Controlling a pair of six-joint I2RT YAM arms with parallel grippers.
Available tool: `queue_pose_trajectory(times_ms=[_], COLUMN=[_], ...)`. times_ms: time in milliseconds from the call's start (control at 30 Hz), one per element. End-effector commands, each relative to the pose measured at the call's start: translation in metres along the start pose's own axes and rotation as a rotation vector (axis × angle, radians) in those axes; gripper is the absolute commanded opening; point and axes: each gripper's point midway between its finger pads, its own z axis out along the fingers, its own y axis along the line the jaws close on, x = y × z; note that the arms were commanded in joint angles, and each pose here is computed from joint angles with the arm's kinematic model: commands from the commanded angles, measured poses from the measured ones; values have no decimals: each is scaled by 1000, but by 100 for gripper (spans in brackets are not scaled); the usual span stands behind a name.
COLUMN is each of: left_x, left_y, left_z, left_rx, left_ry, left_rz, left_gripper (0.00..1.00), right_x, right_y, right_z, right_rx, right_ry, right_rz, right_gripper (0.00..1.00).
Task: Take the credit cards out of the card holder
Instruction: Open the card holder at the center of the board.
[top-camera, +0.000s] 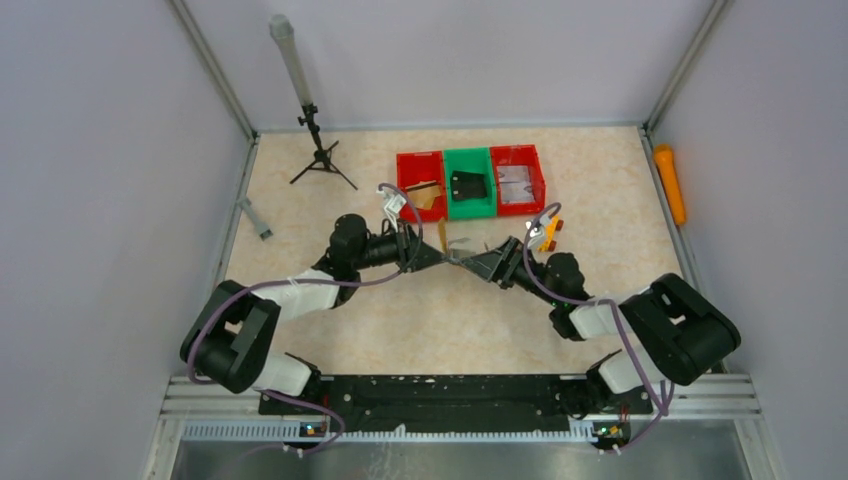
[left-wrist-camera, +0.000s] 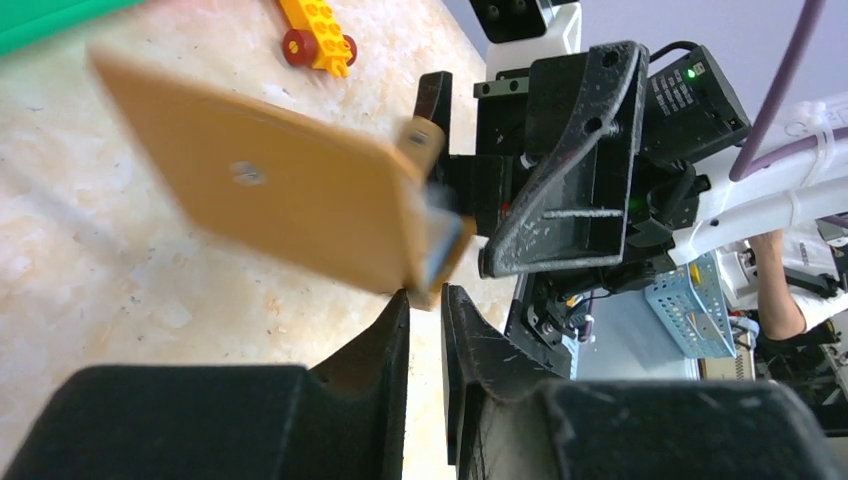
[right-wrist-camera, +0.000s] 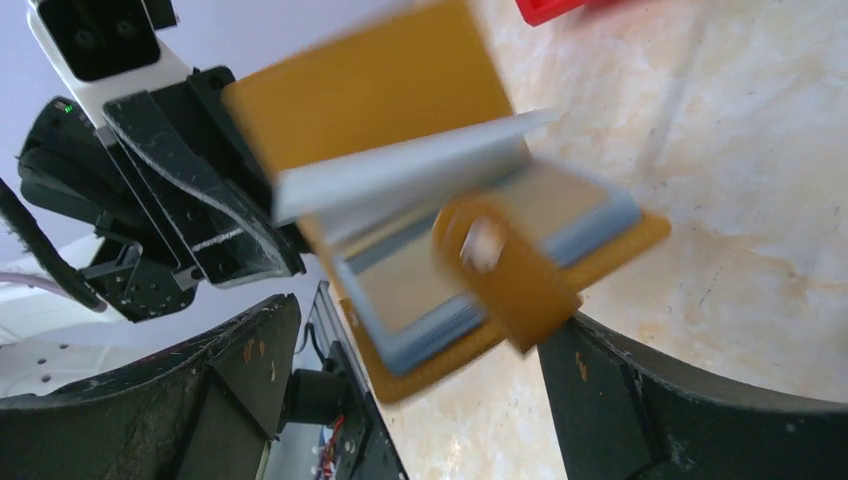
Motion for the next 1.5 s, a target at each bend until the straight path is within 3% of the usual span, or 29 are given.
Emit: queue_pose_trajectory(times_ms=[0,233,467,600,767,800,867,1000,1133,1267,1467], left_x=[-10,2,-5,-16,-26,-30,-42,-56,-50,-36,-41], left_y=[-20,-17,8,20,25,25,28,37,22,33,47], left_z=[4,15,7,-8,-25,-28,-39,-59,-40,-37,-52], left_rx=[83,60,-134,-279,-382,-401,-470,-599,-511,-603,-702], left_ry=[-18,40,20,-24,-79,-102,-177,-325,-241,-135,-163], left_rz=[92,100,133,179,190,192,157,-46,-143,-251,-171], left_gripper=[21,22,33,52,96,99,99,99,99,99,99], right_x=[-20,-26,-26,-30,-48,-52,-57,-64,-58,-42,-24], right_y=[19,7,-6,-16,-48,-54,-61,-53,-48,-52,-54], right_z=[-6,-6,-3,-3,-21,-27,-38,-45,-43,-36,-14], right_rx=[-86,-55,-9,69,331,395,494,642,802,933,959], right_ry=[-69,-88,-65,-64,-162,-190,-234,-274,-228,-152,-100], right_rz=[-11,19,-17,-66,-48,-24,15,51,132,234,315], right_gripper=[88,72,72,78,87,88,89,88,88,88,84])
